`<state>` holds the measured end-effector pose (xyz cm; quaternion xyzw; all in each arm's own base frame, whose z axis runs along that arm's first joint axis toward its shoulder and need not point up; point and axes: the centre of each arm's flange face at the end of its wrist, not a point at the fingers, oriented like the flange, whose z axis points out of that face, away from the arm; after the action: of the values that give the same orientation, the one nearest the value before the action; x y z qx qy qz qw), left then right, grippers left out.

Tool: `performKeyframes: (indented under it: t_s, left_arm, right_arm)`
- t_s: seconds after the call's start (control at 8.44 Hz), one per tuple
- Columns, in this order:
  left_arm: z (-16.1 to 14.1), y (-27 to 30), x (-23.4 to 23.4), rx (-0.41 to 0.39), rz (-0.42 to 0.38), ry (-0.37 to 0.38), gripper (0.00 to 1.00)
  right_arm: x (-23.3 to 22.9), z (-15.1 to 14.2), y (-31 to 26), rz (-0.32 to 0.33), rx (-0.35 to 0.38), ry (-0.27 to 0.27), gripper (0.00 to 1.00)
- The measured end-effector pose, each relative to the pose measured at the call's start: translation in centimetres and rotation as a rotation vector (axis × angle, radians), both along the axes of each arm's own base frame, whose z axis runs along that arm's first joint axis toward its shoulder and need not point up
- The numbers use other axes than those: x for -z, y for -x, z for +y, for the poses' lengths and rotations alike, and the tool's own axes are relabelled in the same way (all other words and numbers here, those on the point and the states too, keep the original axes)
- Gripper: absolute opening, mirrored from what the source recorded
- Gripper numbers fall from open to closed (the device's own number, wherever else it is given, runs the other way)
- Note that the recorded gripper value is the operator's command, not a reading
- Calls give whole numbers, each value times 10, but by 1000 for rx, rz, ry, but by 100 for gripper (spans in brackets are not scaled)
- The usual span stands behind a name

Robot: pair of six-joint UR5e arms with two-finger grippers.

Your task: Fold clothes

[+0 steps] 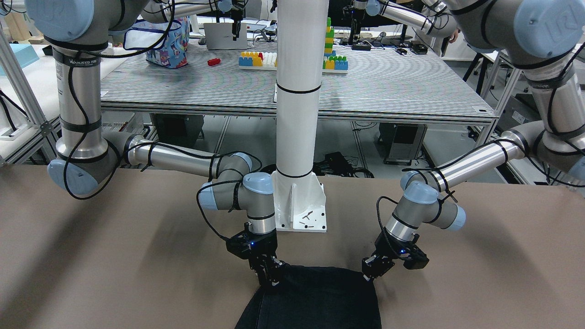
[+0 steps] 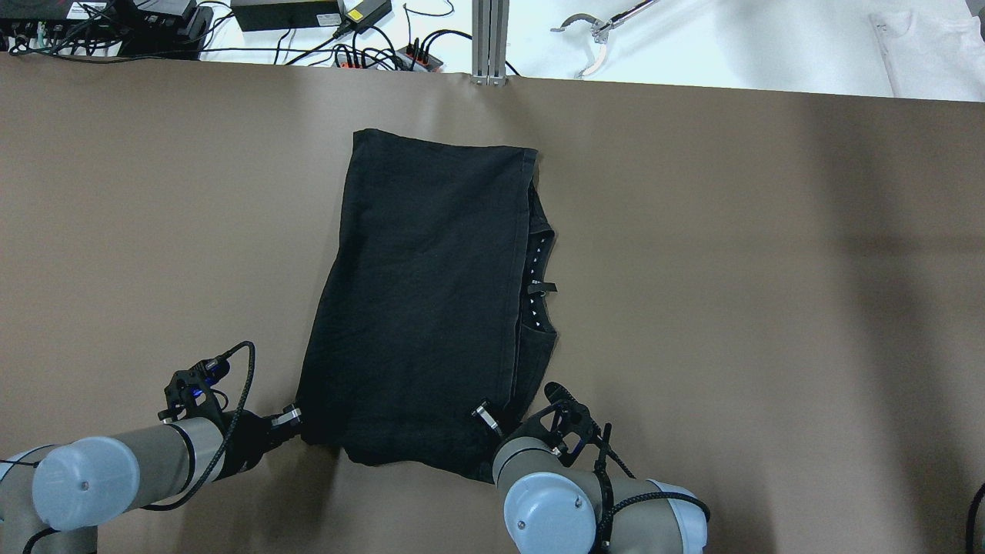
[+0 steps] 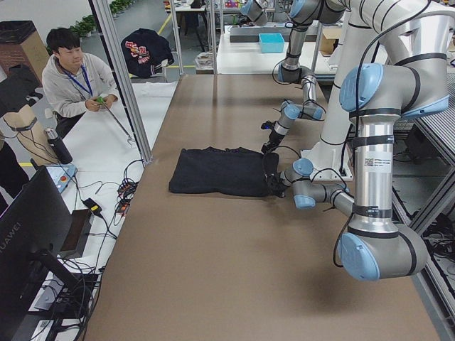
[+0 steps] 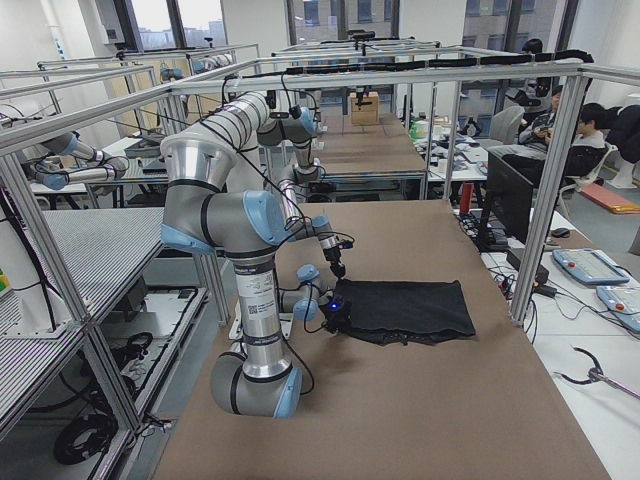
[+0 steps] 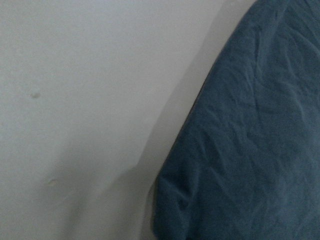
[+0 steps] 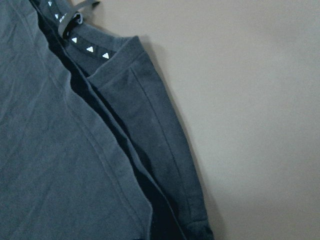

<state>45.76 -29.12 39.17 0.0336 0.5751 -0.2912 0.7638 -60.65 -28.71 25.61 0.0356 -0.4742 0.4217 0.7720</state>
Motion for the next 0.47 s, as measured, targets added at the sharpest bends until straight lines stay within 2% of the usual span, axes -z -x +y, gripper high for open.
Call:
performKeyframes:
  t_s: [0.36,0.47]
  left_arm:
    - [0,0,-1,-3,-5,-7,0]
    - [0,0,0,-3,-6,-9,0]
  right_arm:
    - [-1,0,0,9,7,-11,2]
    - [-2,0,-1,10,8,-13,0]
